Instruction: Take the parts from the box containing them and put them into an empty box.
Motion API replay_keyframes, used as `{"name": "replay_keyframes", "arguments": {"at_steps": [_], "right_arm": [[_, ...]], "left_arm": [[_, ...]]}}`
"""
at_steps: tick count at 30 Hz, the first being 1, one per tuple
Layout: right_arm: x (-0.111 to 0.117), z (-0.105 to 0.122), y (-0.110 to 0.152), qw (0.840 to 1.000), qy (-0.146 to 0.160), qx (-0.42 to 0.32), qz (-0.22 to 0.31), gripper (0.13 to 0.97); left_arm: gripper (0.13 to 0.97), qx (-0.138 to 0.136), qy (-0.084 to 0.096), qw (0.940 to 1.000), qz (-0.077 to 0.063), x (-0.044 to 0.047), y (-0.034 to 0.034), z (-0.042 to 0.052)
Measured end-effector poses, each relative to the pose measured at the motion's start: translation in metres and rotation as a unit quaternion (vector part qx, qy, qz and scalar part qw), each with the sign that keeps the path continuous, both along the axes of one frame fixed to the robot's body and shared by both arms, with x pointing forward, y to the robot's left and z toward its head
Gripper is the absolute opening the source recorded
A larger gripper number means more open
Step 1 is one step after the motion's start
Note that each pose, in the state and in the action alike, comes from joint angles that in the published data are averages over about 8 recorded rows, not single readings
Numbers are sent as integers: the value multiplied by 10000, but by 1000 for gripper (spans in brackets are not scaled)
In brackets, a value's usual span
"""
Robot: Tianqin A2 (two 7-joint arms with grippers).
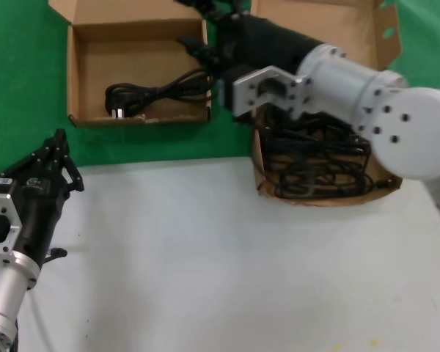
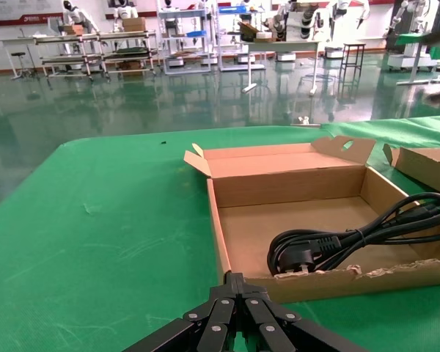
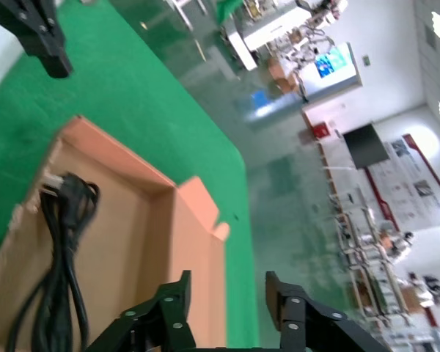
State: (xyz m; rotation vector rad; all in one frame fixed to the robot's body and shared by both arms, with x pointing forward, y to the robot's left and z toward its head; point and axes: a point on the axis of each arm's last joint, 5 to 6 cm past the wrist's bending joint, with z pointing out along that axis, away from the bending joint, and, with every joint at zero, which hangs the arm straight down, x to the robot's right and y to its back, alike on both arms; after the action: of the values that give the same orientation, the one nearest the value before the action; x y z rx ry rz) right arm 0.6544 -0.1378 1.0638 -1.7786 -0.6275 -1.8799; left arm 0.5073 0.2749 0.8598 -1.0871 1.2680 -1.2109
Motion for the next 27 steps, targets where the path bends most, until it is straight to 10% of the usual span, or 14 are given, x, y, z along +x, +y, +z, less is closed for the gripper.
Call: {"name": "replay_keyframes", "arguments": {"at_steps": [13,27], "right_arm": [[-492,103,-527,9971,-334,519,-451,521],[-559,-173,-629,9907,80,1287,-441,818]], "left_arm": [[145,0,0,10000,0,0,0,0],[195,-9,9,10000,15,-6,5,-5]]}}
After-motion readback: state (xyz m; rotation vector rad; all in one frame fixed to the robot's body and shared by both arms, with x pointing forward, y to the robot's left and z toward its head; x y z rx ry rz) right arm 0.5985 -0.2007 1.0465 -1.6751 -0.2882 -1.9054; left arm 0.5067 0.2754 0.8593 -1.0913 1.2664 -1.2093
